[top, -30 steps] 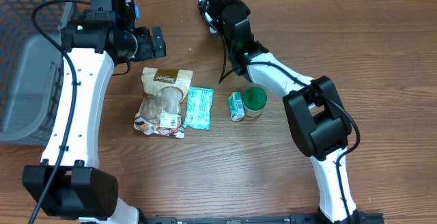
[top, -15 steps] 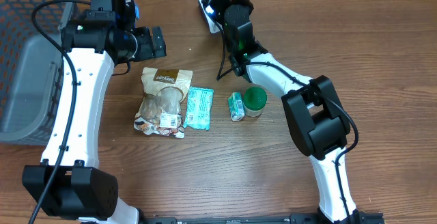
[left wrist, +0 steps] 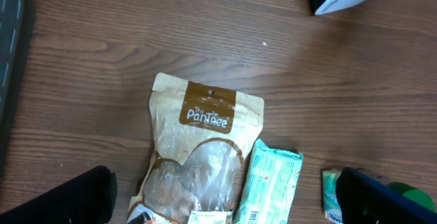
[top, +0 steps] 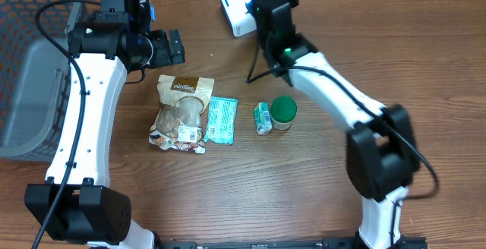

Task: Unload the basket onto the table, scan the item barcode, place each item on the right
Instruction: 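Move the oil bottle back to the right side of the table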

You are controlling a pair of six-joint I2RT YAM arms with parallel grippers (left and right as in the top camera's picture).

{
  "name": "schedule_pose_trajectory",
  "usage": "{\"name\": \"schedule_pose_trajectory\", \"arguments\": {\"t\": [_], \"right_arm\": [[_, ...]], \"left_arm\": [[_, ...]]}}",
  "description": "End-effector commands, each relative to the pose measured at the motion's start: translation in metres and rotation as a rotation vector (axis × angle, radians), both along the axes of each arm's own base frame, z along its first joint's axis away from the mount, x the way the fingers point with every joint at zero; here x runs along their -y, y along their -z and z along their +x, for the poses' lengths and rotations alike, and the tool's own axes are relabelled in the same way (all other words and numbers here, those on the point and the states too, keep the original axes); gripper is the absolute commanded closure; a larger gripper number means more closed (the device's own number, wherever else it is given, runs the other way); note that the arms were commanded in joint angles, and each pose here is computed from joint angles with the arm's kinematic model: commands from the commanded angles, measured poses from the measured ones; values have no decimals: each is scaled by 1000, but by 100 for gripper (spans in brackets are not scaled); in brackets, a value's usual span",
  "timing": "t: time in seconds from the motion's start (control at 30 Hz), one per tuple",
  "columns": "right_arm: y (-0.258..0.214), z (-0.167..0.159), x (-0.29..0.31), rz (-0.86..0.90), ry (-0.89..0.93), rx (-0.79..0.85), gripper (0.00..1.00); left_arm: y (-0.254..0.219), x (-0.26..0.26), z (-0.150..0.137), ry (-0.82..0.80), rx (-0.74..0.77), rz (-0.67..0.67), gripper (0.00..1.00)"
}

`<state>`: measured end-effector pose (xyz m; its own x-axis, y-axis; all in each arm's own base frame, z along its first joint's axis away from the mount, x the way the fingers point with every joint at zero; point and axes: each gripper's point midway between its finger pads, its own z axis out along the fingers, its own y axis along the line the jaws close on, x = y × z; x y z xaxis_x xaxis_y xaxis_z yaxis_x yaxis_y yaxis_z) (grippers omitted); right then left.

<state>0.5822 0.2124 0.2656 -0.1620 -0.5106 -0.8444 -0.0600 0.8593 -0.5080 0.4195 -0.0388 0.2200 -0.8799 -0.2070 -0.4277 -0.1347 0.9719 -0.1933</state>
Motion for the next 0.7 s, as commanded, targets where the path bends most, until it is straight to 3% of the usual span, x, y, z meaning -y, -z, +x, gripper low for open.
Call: {"name": "schedule_pose_trajectory", "arguments": {"t": [0.0, 0.37, 0.67], "right_arm": [[-63, -18, 40, 195, 89, 42, 86], [49, -90, 167, 438, 535, -497, 81], [99, -142, 213, 624, 612, -858, 83]], "left_arm": [[-4, 1, 2, 14, 13, -4, 0], [-4, 1, 2, 14, 13, -4, 0], [-4, 1, 2, 14, 13, -4, 0]]}}
